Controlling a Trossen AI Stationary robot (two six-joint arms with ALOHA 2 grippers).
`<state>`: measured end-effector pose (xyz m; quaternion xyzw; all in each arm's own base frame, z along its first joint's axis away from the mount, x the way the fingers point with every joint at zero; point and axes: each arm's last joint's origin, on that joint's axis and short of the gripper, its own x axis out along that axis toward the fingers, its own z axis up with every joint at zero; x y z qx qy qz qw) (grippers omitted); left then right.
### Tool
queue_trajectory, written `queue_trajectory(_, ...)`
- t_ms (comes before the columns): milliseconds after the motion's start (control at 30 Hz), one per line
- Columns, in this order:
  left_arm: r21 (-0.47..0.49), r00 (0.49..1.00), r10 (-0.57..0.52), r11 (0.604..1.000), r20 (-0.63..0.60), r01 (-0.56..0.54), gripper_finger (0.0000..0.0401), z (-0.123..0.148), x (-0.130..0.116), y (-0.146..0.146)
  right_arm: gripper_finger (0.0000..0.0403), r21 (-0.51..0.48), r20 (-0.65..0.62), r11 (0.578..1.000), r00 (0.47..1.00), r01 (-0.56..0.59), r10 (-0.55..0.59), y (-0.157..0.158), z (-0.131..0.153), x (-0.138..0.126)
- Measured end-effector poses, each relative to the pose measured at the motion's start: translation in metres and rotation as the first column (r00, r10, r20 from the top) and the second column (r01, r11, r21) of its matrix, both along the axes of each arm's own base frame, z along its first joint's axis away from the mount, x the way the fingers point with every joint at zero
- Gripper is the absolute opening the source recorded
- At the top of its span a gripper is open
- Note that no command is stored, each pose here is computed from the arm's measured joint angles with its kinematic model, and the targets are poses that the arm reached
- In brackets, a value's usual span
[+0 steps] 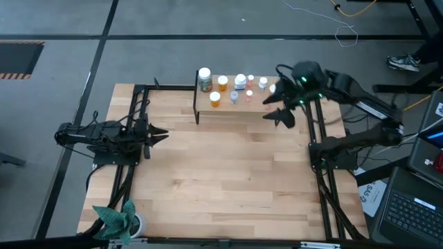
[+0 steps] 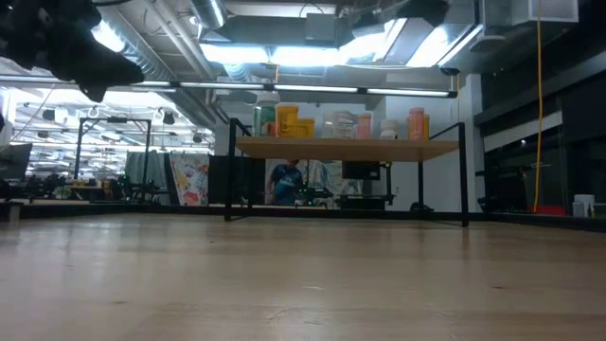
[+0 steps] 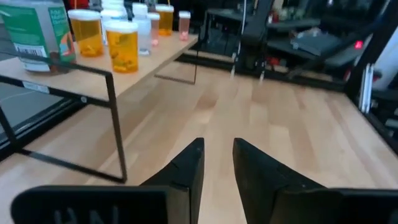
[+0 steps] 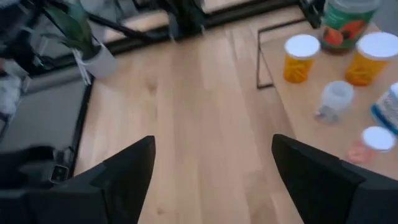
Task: Pick and place medicine bottles onto shelf by color
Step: Return to Home Position
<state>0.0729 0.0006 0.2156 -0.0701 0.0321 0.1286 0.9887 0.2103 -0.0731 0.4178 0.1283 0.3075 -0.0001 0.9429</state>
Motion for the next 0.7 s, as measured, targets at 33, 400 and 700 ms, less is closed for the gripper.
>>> queue_trajectory(33, -0.007, 1.000, 0.001, 1.000, 0.018, -0.001, 0.0080, -0.001, 0.002, 0.000, 0.0324, 0.002, 0.032, 1.000, 0.999, -0.002, 0.002, 0.005, -0.005, -0.006)
queue_trajectory(400, 0.046, 0.972, -0.105, 0.994, 0.209, 0.098, 0.0080, -0.037, 0.023, -0.006, 0.0324, 0.075, 0.245, 0.995, 0.969, -0.059, 0.039, 0.045, -0.078, -0.051)
queue_trajectory(700, 0.011, 0.982, -0.033, 0.999, 0.186, 0.032, 0.0080, -0.040, 0.023, -0.004, 0.0324, -0.014, 0.444, 0.989, 0.885, -0.149, 0.139, 0.061, -0.114, -0.068)
